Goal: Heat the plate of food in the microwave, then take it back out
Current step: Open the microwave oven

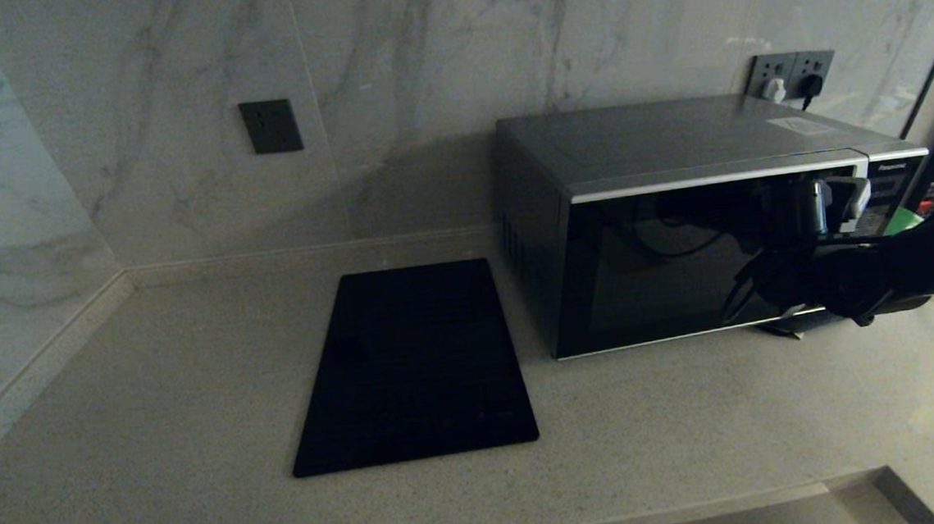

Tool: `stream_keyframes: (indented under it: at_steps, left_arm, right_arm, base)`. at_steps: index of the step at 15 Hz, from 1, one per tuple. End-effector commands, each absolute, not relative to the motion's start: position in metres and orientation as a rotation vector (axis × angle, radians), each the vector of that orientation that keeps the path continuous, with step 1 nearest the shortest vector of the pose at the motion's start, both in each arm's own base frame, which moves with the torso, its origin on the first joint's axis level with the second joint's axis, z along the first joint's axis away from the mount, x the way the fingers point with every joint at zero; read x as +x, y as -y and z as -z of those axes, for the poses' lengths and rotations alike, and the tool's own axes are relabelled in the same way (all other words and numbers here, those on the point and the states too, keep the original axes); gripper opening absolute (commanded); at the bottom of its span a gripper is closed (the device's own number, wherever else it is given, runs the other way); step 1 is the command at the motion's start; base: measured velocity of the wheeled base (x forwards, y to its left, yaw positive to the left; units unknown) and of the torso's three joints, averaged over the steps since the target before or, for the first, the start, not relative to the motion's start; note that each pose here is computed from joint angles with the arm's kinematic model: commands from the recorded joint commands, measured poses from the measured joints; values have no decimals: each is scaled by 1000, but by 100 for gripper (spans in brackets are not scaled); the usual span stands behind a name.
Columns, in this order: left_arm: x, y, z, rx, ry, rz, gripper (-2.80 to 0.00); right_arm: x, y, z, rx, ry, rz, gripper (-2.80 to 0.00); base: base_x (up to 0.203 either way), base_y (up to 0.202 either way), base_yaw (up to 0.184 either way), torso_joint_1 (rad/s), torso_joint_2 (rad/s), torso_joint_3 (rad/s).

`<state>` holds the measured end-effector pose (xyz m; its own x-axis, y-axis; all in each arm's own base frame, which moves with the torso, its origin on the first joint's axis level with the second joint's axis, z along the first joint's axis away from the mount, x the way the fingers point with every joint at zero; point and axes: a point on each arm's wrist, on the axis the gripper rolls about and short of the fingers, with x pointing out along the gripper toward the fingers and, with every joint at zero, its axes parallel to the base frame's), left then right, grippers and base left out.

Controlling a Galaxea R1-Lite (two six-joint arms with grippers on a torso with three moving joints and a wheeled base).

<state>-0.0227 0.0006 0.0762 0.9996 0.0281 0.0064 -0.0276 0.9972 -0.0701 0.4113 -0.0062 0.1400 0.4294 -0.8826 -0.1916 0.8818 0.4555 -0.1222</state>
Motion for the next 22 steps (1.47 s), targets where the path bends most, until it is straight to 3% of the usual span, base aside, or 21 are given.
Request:
stream_keyframes:
  at_steps: [1,22]
  left_arm:
    - [-23,-1,-76,-71,7,-29,-280]
    - [-23,-1,-76,-69,7,-29,-280]
  right_arm:
    - [411,6,-141,-3,-235,1112,-280]
    - [397,-10,-143,-42,-238,1131,-280]
  base:
    - [0,0,0,0,0,0]
    - [0,0,0,0,0,0]
